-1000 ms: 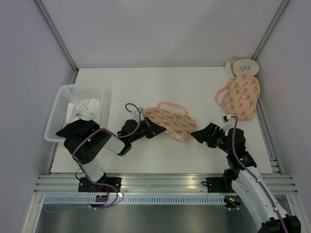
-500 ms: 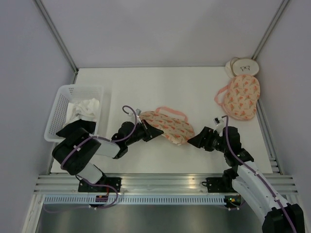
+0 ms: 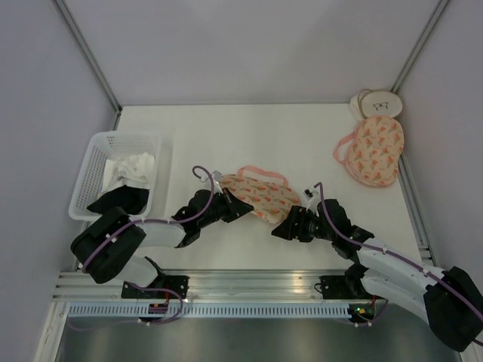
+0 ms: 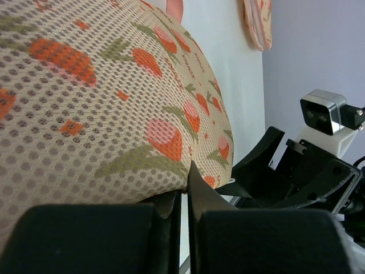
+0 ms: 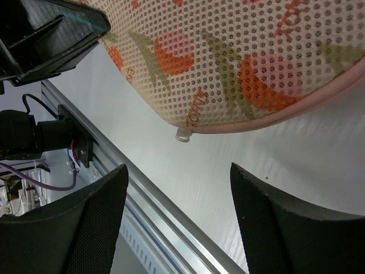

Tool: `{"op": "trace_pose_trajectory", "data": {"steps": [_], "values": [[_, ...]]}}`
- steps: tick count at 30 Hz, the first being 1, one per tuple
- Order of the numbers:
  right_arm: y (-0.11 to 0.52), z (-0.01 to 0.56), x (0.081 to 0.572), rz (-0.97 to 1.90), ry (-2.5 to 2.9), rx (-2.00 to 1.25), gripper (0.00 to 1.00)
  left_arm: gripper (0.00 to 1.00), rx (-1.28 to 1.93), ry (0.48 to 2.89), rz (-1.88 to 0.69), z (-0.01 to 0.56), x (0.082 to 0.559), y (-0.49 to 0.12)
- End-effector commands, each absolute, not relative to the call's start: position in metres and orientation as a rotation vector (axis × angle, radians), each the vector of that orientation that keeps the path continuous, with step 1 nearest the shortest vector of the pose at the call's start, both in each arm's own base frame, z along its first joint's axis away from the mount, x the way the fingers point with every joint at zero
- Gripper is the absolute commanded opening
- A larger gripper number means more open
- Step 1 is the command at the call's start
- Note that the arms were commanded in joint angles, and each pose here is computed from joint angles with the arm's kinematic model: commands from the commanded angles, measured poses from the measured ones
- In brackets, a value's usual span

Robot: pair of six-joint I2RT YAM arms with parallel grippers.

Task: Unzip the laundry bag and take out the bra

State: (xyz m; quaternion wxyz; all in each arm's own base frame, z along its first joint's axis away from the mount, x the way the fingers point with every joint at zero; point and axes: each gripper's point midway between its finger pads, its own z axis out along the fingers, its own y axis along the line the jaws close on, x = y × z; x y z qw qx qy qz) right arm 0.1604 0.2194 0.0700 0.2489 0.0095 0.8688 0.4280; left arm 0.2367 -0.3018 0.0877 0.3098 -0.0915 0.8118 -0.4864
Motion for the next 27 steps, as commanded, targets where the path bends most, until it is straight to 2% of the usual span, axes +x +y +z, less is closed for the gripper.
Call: {"op": "trace_pose_trajectory", "data": {"steps": [1, 9, 14, 15, 20, 23, 24, 25, 27], "values": [[0.234, 0.087, 0.186, 1.155, 2.27, 0.048, 0.77, 0.02, -0.213, 2.101, -1.281, 0.097, 0.238, -0.302], [0.246, 0.092, 0.204, 1.104, 2.238, 0.029, 0.68, 0.02, -0.188, 2.111, -1.273, 0.099, 0.233, -0.3], [0.257, 0.104, 0.211, 1.117, 2.222, 0.0, 0.6, 0.02, -0.186, 2.133, -1.277, 0.092, 0.228, -0.3], [0.259, 0.105, 0.21, 1.124, 2.225, -0.007, 0.51, 0.02, -0.185, 2.138, -1.275, 0.089, 0.227, -0.3], [0.261, 0.093, 0.204, 1.101, 2.283, -0.017, 0.31, 0.02, -0.196, 2.14, -1.267, 0.086, 0.225, -0.296], [0.258, 0.085, 0.194, 1.078, 2.323, -0.035, 0.13, 0.02, -0.202, 2.138, -1.257, 0.086, 0.225, -0.294], [0.255, 0.08, 0.188, 1.062, 2.346, -0.045, 0.03, 0.02, -0.203, 2.136, -1.252, 0.086, 0.226, -0.293], [0.253, 0.078, 0.185, 1.055, 2.351, -0.053, 0.0, 0.02, -0.208, 2.127, -1.25, 0.088, 0.227, -0.293], [0.245, 0.074, 0.178, 1.023, 2.372, -0.058, 0.01, 0.02, -0.209, 2.125, -1.245, 0.09, 0.228, -0.292]]}}
